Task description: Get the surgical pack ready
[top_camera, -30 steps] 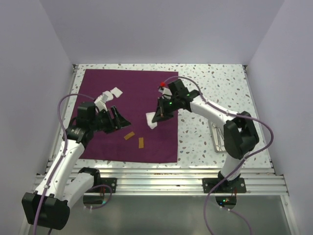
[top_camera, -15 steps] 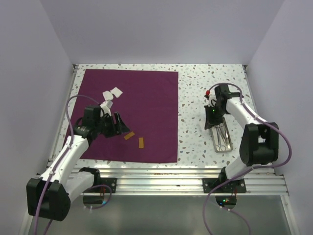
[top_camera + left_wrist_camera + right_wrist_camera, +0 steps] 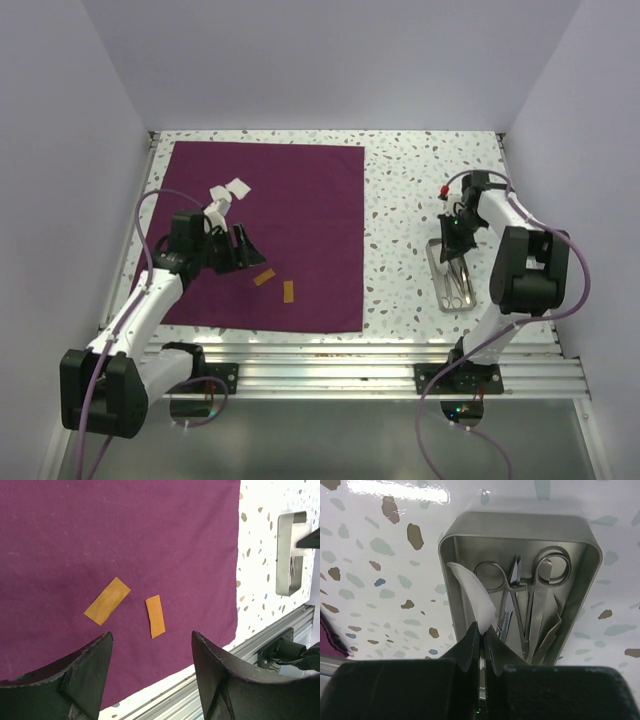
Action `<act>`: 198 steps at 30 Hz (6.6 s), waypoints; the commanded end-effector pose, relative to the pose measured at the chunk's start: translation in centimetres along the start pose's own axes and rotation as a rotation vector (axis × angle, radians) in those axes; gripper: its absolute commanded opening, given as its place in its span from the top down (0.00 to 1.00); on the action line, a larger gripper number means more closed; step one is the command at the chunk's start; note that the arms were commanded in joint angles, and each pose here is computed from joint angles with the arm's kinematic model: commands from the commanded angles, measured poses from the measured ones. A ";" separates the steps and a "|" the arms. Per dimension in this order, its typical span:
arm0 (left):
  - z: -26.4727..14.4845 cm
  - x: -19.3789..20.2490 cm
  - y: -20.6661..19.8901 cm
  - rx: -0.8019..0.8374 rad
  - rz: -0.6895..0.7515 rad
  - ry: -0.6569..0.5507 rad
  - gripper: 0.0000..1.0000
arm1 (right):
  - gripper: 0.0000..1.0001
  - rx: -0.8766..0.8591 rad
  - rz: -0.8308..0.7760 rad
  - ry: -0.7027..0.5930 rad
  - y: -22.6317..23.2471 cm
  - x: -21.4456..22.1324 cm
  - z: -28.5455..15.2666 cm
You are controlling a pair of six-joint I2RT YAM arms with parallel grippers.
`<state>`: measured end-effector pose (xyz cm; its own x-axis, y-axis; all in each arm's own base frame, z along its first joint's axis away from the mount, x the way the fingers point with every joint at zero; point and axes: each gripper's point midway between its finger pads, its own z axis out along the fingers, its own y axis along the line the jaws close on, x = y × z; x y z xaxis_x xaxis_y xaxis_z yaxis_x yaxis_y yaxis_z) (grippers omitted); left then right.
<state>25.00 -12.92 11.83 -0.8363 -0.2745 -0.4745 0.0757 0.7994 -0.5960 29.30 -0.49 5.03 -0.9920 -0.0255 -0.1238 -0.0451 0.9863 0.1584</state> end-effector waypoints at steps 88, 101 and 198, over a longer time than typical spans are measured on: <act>7.0 -28.2 16.3 -0.261 -0.104 -0.338 1.00 | 0.59 -0.285 -0.135 -0.234 17.8 -4.1 -6.1; 8.2 -27.9 11.9 -0.002 -0.282 -0.319 1.00 | 0.60 -0.290 -0.132 -0.236 17.8 -4.1 -5.9; 16.8 -24.2 15.4 -0.066 -0.537 -0.251 0.49 | 0.62 -0.303 -0.133 -0.194 18.1 -3.5 -4.8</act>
<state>54.26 -3.40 3.75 -0.6131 -0.7535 -0.2373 -0.3664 0.5374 -0.7596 31.09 16.14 12.25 -0.9470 -0.0854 -0.3098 -0.2088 0.8963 0.3911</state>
